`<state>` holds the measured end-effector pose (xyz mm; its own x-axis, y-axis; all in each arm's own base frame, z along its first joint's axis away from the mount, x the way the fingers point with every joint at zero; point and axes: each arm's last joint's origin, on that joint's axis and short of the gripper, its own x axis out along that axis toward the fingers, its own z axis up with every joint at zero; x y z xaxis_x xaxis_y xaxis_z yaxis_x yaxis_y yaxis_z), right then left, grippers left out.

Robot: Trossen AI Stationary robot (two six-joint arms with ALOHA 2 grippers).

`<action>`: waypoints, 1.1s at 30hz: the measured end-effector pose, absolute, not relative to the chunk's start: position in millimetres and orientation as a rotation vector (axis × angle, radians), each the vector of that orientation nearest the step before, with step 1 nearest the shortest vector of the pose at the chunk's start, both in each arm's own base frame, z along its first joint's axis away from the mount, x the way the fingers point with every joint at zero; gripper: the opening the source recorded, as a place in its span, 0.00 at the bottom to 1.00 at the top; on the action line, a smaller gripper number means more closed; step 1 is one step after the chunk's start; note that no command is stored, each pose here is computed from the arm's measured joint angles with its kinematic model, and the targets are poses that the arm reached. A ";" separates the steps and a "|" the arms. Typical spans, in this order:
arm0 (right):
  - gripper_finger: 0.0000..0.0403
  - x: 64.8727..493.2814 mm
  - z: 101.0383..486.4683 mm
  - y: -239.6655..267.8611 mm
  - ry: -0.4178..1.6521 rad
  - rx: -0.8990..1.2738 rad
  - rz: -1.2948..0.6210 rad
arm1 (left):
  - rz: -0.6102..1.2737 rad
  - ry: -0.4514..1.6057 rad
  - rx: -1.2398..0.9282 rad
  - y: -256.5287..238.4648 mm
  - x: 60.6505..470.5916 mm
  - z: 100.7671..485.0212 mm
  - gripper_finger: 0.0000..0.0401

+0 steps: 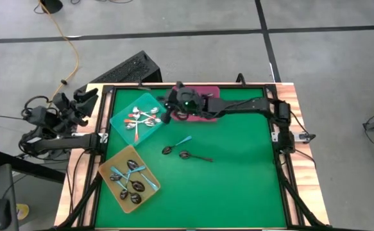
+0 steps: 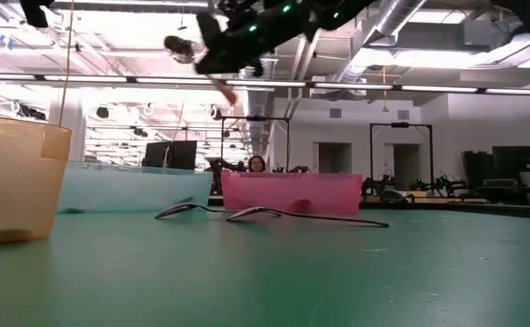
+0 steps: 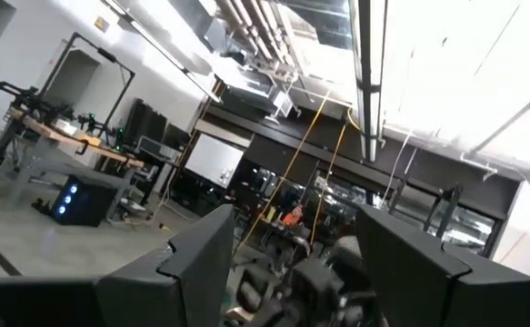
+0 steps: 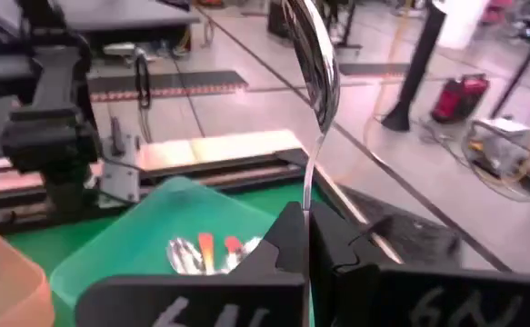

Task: Sort silverware by color (type)
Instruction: Put the orange spoon into the blue bin

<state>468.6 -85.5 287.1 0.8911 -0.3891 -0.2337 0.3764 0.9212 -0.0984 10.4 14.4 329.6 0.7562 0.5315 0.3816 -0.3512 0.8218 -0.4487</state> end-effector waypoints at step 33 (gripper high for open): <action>0.02 562.8 193.7 -126.5 0.176 -0.097 -0.045 | 0.486 -0.542 -0.383 14.2 8.6 332.3 0.55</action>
